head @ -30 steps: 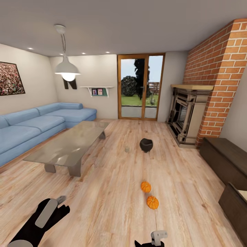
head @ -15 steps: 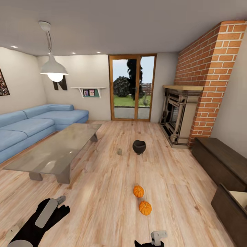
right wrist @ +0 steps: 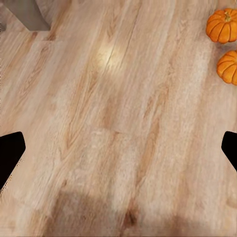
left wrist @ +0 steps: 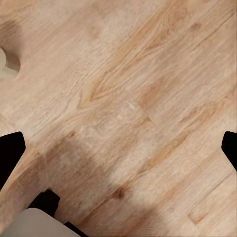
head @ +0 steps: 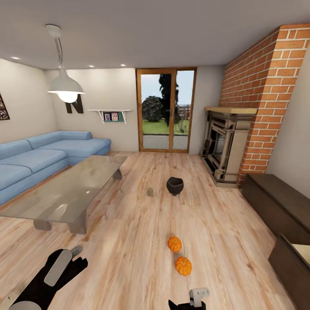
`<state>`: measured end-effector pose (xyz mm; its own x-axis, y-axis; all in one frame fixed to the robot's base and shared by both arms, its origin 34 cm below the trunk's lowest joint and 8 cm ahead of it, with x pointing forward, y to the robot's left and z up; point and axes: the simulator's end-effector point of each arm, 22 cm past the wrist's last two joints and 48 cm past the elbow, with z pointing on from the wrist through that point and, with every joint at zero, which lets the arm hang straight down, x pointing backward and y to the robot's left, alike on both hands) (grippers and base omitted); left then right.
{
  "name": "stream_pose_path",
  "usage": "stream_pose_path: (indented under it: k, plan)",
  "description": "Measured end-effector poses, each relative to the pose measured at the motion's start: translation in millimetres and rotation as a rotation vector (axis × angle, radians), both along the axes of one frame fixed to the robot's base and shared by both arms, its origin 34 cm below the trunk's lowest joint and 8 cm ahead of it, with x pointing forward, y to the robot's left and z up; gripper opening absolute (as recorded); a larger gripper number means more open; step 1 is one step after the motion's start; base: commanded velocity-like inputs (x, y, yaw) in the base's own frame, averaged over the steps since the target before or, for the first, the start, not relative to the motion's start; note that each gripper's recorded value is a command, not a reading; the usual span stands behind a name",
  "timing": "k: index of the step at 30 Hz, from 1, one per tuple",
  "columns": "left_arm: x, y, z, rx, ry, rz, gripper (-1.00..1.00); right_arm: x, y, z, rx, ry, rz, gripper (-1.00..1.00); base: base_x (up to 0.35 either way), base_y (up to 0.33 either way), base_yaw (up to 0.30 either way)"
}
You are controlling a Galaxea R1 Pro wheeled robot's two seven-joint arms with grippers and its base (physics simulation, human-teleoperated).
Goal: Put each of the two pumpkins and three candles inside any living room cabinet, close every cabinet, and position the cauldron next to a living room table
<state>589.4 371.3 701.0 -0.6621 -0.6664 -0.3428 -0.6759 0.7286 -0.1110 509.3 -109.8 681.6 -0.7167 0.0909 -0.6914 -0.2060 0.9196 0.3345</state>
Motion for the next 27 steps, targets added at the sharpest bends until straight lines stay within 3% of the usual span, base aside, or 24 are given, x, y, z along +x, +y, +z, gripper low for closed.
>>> stream_pose_path:
  k: [12, 17, 27]
  plan:
    - [0.4, 0.0, 0.0, 0.000, 0.000, 0.000, 1.00, 1.6, -0.2, 1.6, 0.005, -0.002, -0.005, 1.00, 0.101, 0.024, -0.016]
    - [0.7, -0.1, 1.6, 0.000, -0.004, 0.000, 1.00, 1.1, -0.2, 1.8, 0.007, -0.003, -0.005, 1.00, 0.140, 0.110, -0.202]
    - [2.1, -0.1, 5.7, 0.000, -0.013, 0.000, 1.00, -0.2, -1.7, 0.7, 0.005, -0.001, -0.009, 1.00, 0.318, 0.006, -0.249]
